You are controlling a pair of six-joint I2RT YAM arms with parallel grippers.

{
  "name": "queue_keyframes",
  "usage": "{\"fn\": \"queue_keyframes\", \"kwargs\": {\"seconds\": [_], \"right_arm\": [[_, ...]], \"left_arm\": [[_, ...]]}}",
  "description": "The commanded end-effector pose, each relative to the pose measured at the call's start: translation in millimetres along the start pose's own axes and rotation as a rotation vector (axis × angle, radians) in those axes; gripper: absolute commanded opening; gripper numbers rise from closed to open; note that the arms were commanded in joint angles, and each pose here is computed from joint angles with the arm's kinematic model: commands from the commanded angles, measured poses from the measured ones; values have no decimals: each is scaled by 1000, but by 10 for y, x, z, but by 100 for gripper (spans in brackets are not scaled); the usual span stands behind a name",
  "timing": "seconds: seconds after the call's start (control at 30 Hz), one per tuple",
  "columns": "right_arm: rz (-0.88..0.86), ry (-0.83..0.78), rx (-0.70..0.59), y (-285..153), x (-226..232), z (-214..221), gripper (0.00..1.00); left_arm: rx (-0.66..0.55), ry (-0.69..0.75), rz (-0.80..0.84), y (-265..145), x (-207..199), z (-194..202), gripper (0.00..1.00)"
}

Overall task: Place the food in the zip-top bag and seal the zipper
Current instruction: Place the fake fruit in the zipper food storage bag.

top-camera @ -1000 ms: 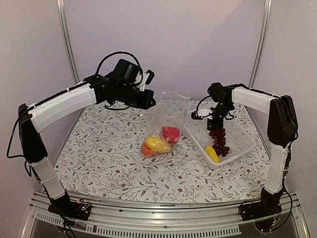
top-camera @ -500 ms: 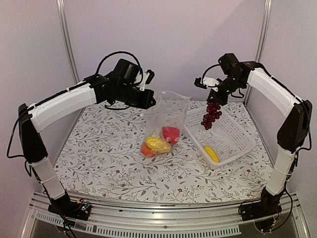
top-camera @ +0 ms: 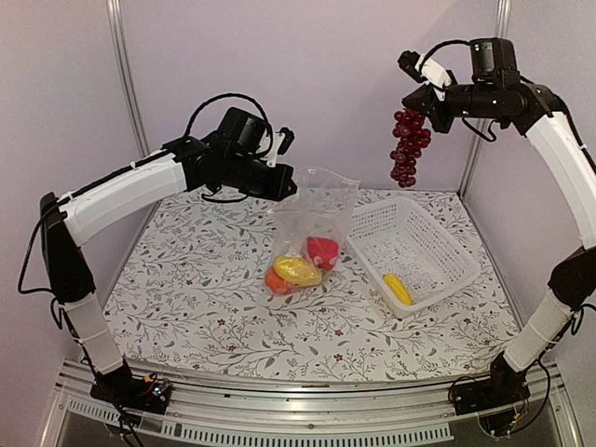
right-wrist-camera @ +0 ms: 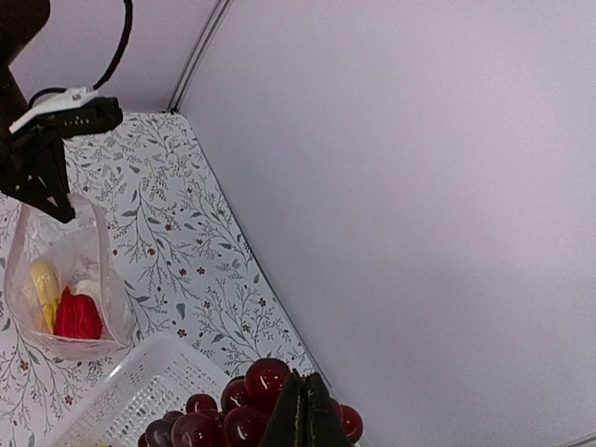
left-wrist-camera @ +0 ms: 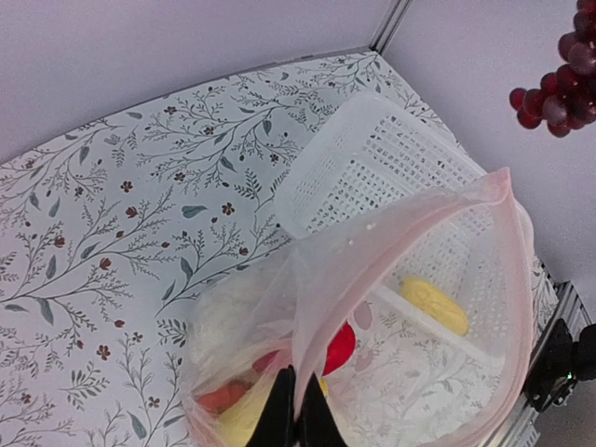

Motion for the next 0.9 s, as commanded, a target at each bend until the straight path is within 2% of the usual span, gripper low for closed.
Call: {"fn": "queue_keyframes", "kwargs": {"seconds": [0.0, 0.13, 0.3, 0.87], "right_arm": [[28, 5, -313, -537, -178, -873, 0], [-34, 59, -422, -617, -138, -1169, 0], [-127, 119, -493, -519, -22, -1347, 0], [-429, 194, -514, 70, 603, -1411, 0]], "left_arm": [[-4, 8, 1, 80, 53, -73, 0], [-5, 10, 9, 107, 36, -99, 0], [-4, 8, 6, 101, 43, -91, 0], [-27, -15, 27, 9, 9, -136, 0]]}}
Point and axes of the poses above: each gripper's point midway between its finger pads, its own y axis out along the fingers, its own x axis along the line the jaws close on, z = x × y, the point moved 1 cm from there along -y, back along the fingers, and after that the axes turned 4 degrees about y, right-handed, at the moved point
